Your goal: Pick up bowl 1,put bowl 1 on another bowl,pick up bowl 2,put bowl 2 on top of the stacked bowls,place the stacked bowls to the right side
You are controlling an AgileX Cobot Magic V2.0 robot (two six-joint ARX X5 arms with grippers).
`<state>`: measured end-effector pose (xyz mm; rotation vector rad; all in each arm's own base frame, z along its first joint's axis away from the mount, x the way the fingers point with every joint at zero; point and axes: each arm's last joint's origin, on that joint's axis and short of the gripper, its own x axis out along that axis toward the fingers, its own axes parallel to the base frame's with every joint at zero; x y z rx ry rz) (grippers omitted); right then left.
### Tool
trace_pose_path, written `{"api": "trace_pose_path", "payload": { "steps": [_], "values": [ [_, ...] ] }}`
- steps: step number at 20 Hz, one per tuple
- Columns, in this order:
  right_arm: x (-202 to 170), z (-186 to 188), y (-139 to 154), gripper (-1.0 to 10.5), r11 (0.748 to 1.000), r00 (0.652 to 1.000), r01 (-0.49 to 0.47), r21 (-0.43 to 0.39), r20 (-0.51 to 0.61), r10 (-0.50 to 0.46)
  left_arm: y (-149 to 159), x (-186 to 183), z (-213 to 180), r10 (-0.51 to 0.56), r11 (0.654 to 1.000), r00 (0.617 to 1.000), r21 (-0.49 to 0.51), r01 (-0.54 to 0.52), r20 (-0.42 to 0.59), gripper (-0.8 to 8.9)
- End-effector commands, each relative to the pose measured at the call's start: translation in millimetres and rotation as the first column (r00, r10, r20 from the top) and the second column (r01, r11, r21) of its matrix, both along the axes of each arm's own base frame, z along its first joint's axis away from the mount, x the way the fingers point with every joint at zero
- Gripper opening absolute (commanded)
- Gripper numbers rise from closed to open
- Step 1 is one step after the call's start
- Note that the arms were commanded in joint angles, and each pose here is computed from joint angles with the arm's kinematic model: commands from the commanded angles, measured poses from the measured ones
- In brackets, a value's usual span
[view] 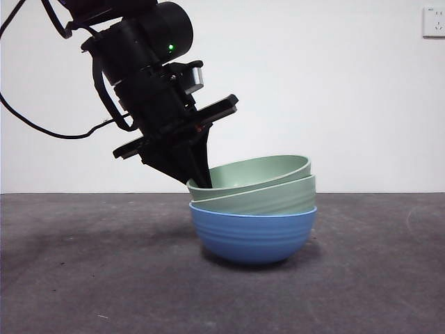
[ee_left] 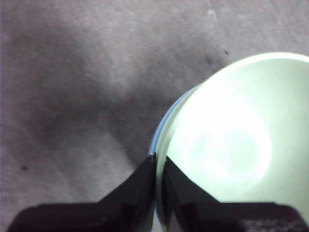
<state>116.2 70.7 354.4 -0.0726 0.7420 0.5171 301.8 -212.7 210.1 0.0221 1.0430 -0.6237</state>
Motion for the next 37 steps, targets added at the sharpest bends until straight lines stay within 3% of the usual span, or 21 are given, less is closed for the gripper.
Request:
{"api": "trace_pose_path", "payload": {
  "steps": [1,2,4,8,9,12,15,20,23,27,32,37],
  "values": [
    [0.4,-0.9,0.1,2.2,1.000,1.000,0.005,-0.002,-0.005,-0.005,-4.4,-2.3,-1.1,-0.021,1.000,1.000,-0.015,0.021,-0.021,1.13],
    [0.5,-1.0,0.2,2.2,1.000,1.000,0.008,0.001,-0.007,-0.008,-5.6,-3.1,-0.6,-0.025,1.000,0.999,-0.015,0.025,-0.021,2.04],
    [1.1,-1.4,0.5,2.3,1.000,1.000,0.009,0.000,-0.012,-0.009,-5.7,-3.4,2.0,-0.026,1.000,0.999,-0.008,0.026,-0.032,2.89],
    [4.4,-4.0,2.5,2.3,1.000,0.999,0.011,-0.010,-0.035,-0.011,-5.0,-4.3,17.7,-0.036,0.999,0.998,0.014,0.037,-0.046,2.89],
    [6.3,-5.1,3.6,2.6,1.000,0.999,0.011,-0.015,-0.042,-0.012,-3.8,-5.4,26.2,-0.044,0.999,0.998,0.026,0.045,-0.038,2.89],
    [17.1,-10.4,10.0,5.0,0.999,0.997,0.011,-0.033,-0.072,-0.013,2.8,-10.2,58.5,-0.064,0.997,0.998,0.031,0.064,-0.009,2.89],
    [40.3,-20.5,24.1,5.1,0.999,0.994,0.014,-0.035,-0.109,-0.018,13.4,-23.3,102.7,-0.082,0.996,0.996,0.035,0.080,0.037,2.89],
    [90.0,-52.0,53.2,5.1,1.000,0.980,0.020,-0.010,-0.198,-0.021,40.0,-58.4,171.6,-0.094,0.994,0.985,0.074,0.083,0.148,2.89],
    [122.0,-83.7,67.9,5.1,0.999,0.957,0.034,0.006,-0.289,-0.031,59.2,-85.8,203.2,-0.088,0.996,0.974,0.046,0.080,0.210,2.88],
    [152.6,-128.0,78.1,5.0,0.997,0.921,0.063,-0.035,-0.383,-0.072,82.0,-118.9,227.6,-0.082,0.997,0.955,0.008,0.083,0.285,2.88],
    [170.9,-163.7,84.0,5.0,0.996,0.867,0.083,0.013,-0.495,-0.065,97.1,-140.8,240.2,-0.073,0.996,0.942,-0.019,0.083,0.328,2.88],
    [173.2,-173.1,85.2,2.2,0.997,0.853,0.081,-0.002,-0.517,-0.070,98.6,-142.9,240.1,-0.074,0.996,0.944,-0.015,0.083,0.322,2.88]
  ]
}}
